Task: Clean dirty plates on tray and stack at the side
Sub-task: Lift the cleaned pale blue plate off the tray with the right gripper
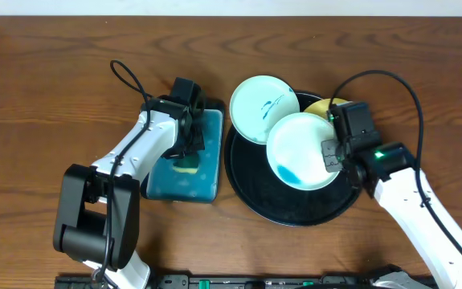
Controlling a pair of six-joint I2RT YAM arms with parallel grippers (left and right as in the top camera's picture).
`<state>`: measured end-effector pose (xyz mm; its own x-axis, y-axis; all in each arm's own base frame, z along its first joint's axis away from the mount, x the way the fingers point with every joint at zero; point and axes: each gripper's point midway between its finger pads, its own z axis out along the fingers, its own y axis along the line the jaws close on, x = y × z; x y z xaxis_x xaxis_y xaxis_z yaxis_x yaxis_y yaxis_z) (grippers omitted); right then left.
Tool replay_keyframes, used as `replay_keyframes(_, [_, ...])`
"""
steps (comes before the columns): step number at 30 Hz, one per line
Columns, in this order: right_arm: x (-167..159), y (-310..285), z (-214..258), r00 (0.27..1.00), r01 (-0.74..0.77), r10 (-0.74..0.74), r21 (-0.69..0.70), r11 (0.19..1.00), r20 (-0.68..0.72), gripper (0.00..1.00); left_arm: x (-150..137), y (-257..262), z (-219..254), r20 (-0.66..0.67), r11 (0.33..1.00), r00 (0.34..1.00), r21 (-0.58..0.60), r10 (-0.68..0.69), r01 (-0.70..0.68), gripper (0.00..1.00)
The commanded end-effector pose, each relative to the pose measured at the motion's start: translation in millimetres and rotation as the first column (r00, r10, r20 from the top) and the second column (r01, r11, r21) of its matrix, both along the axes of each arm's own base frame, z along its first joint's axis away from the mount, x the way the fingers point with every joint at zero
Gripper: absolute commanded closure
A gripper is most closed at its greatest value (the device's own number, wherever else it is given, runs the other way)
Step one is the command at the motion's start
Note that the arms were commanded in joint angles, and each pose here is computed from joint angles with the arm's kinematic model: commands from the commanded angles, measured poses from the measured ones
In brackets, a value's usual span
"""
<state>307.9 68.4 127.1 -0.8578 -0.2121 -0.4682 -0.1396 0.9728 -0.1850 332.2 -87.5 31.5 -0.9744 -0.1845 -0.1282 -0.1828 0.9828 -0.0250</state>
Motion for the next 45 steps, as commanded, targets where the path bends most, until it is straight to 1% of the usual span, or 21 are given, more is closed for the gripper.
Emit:
replay_keyframes(1, [9.7, 3.4, 25.8, 0.996, -0.018, 0.025, -0.085, 0.996, 0.09, 0.99, -0.8, 2.5, -2.9, -0.005, 1.0, 1.0, 0.008, -0.009, 0.009, 0.92])
replay_keyframes(10, [5.4, 19.1, 43.7, 0.979, -0.043, 0.095, -0.272, 0.961, 0.182, 0.99, -0.4, 2.4, -3.0, -0.004, 1.0, 1.0, 0.007, -0.009, 0.009, 0.93])
replay_keyframes(20, [-8.8, 56.1, 59.0, 0.942, -0.12, 0.226, -0.38, 0.917, 0.248, 0.99, -0.2, 2.1, -3.0, -0.003, 1.0, 1.0, 0.007, -0.01, 0.01, 0.93])
replay_keyframes(26, [-14.3, 65.4, 77.0, 0.909, -0.091, 0.266, -0.469, 0.878, 0.321, 0.99, -0.1, 2.1, -2.9, -0.002, 1.0, 1.0, 0.007, -0.01, 0.01, 0.93])
replay_keyframes(32, [-19.6, 74.1, 83.5, 0.889, -0.109, 0.315, -0.514, 0.851, 0.333, 0.99, -0.2, 2.1, -3.0, -0.003, 1.0, 1.0, 0.007, -0.01, 0.01, 0.93])
replay_keyframes(35, [-19.7, 73.6, 84.8, 0.887, -0.103, 0.315, -0.52, 0.848, 0.337, 0.99, -0.3, 2.1, -3.1, -0.003, 1.0, 1.0, 0.007, -0.01, 0.01, 0.93])
replay_keyframes(45, [-19.5, 61.7, 107.1, 0.864, -0.002, 0.314, -0.619, 0.785, 0.395, 0.99, 0.5, 1.9, -3.0, 0.0, 1.0, 1.0, 0.006, -0.009, 0.009, 0.93])
